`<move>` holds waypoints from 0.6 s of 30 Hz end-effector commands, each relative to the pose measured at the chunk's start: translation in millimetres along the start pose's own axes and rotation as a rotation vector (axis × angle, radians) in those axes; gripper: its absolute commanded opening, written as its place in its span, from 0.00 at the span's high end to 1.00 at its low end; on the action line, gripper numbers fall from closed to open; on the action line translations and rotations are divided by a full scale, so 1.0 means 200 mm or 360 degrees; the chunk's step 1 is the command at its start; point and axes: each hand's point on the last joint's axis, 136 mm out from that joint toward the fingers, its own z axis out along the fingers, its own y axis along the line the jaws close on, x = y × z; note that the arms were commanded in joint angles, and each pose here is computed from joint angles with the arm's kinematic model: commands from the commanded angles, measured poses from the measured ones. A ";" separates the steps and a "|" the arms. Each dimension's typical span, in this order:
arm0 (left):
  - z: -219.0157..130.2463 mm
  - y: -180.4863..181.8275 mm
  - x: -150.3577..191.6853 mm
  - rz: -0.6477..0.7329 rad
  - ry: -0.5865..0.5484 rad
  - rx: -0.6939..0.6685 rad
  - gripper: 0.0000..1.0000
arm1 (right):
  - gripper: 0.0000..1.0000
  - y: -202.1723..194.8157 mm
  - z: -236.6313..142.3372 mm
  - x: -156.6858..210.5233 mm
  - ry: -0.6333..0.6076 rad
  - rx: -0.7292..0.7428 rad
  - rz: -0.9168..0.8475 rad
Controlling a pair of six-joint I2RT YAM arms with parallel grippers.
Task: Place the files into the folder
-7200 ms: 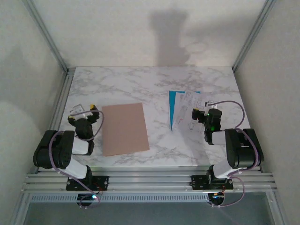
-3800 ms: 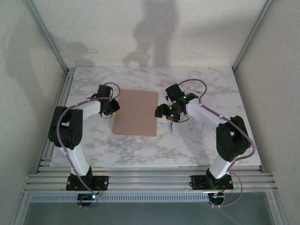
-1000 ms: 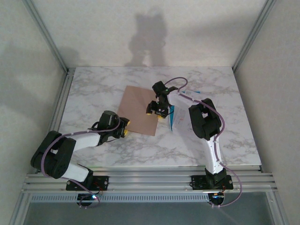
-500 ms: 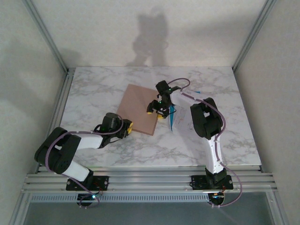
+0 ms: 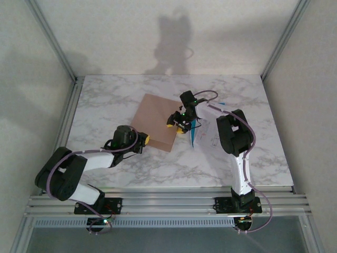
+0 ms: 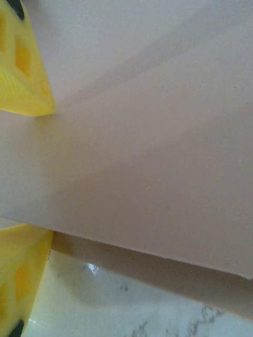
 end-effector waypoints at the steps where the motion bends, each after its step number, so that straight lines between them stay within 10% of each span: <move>1: -0.03 -0.05 0.07 -0.0010 0.0095 0.0069 1.00 | 0.49 0.08 -0.06 0.02 -0.0006 -0.0106 0.0055; 11: -0.05 0.00 0.09 0.0050 0.0125 -0.0043 1.00 | 0.97 0.13 -0.15 -0.01 -0.0076 -0.0188 0.0162; 14: -0.08 -0.01 0.06 0.0276 0.0052 -0.0237 0.43 | 1.00 0.14 -0.19 -0.01 -0.0103 -0.0175 0.0188; 18: -0.16 -0.12 0.00 0.0668 -0.0075 -0.0458 0.24 | 1.00 0.15 -0.23 -0.01 -0.0123 -0.0153 0.0194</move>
